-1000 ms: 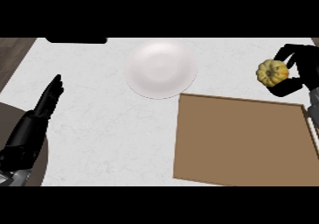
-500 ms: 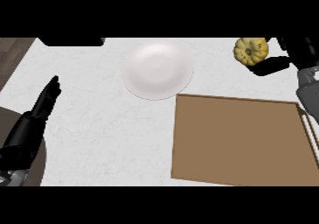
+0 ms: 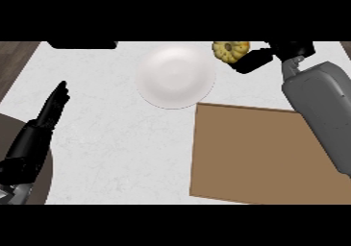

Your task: Pick the squash from the tray and place it in the plate

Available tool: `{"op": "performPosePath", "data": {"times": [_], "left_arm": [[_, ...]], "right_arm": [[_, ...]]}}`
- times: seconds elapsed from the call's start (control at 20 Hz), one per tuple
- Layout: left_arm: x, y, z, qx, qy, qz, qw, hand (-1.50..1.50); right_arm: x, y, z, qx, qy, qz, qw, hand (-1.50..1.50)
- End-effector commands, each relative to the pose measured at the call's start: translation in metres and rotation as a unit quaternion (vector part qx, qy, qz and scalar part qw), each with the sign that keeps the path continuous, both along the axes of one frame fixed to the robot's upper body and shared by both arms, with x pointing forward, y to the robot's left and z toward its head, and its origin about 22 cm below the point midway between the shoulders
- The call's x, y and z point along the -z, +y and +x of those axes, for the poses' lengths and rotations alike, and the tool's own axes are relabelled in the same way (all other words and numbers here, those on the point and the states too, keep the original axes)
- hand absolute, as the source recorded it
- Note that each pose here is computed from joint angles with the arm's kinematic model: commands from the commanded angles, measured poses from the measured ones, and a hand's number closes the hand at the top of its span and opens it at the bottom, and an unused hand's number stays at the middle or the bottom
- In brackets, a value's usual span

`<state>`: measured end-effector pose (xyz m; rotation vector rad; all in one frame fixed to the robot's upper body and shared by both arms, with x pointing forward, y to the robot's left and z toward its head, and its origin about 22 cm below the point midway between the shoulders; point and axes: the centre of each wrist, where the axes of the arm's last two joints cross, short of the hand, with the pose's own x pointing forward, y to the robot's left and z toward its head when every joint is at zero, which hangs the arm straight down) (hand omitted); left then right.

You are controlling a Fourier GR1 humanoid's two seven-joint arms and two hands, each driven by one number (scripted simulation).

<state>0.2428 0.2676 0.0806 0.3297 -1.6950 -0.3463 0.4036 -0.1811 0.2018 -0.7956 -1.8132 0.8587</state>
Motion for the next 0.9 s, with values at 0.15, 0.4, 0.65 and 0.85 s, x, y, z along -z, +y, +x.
{"op": "performPosePath", "data": {"times": [0.15, 0.4, 0.65, 0.85], "left_arm": [[0.041, 0.03, -0.008, -0.048, 0.06, 0.042, 0.9962, 0.0], [0.043, 0.015, -0.009, -0.038, 0.059, 0.033, 0.997, 0.0], [0.042, 0.02, -0.014, -0.03, 0.064, 0.038, 0.9968, 0.0], [0.037, 0.018, -0.006, -0.028, 0.054, 0.037, 0.9975, 0.0]], "right_arm": [[0.011, 0.063, 0.013, -0.003, 0.048, 0.017, 0.999, 1.5], [0.027, 0.094, 0.019, -0.008, 0.102, -0.008, 0.995, 1.5], [0.035, 0.107, 0.027, -0.006, 0.13, -0.015, 0.991, 1.5], [0.059, 0.124, 0.025, -0.021, 0.157, -0.027, 0.987, 1.5]]}}
